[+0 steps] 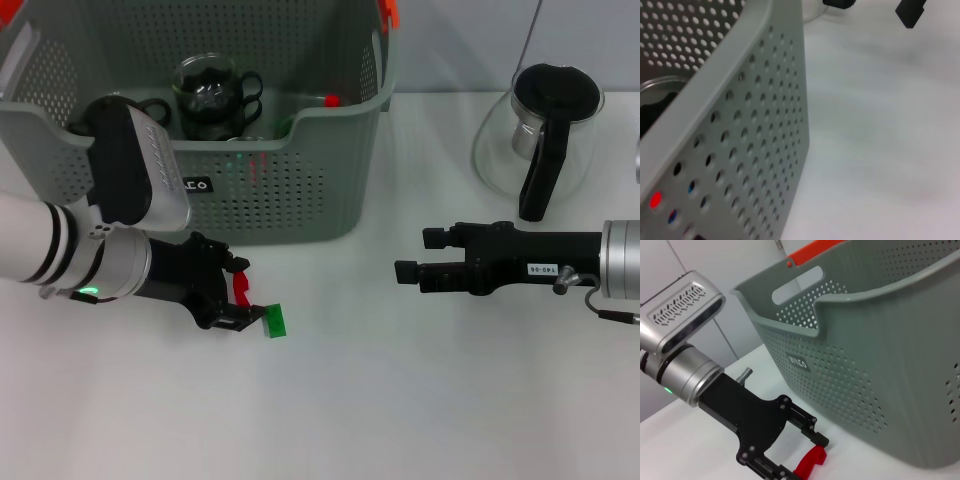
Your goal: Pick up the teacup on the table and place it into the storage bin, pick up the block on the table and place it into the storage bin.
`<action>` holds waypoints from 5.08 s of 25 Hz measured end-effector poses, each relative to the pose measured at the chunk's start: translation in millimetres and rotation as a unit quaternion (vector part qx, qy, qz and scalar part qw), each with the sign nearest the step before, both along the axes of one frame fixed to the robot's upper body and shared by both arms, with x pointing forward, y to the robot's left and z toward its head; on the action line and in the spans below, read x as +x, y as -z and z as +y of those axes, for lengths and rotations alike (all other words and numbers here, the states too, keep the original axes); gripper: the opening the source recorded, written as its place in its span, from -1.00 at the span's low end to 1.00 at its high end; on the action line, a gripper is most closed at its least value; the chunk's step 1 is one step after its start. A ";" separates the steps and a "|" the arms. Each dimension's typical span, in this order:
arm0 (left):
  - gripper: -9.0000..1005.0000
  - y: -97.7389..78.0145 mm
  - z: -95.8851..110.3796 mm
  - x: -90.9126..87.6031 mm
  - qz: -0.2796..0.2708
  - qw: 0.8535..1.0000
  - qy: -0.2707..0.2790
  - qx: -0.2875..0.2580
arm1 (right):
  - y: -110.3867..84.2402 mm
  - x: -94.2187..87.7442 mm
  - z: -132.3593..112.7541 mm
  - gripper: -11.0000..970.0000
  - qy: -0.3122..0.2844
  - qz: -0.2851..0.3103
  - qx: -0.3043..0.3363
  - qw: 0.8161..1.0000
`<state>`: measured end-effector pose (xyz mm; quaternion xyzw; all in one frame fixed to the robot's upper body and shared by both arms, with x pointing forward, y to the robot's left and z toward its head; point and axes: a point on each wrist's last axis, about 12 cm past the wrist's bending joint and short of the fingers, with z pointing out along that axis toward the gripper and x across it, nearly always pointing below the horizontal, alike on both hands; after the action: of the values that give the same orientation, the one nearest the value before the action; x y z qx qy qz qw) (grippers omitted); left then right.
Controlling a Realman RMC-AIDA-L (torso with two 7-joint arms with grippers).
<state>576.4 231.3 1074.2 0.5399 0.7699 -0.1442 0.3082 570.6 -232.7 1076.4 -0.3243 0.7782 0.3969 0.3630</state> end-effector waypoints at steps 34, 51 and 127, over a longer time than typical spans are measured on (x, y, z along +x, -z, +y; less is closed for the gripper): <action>0.33 -138.6 60.8 87.4 -0.034 0.922 -0.262 -0.283 | -1.5 -4.1 2.8 0.83 -0.026 -0.002 0.002 1.000; 0.87 -125.0 28.6 -45.2 -0.009 0.969 0.129 -0.211 | -0.4 -2.7 6.6 0.83 -0.020 -0.001 0.007 1.000; -0.17 -4.7 -21.8 -7.3 0.058 0.997 0.030 -0.041 | 2.8 -3.3 4.1 0.82 -0.009 0.000 0.002 1.000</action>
<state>569.2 209.6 1078.8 0.5406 0.7631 -0.2160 0.2805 567.3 -228.6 1073.6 -0.3305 0.7742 0.4021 0.3601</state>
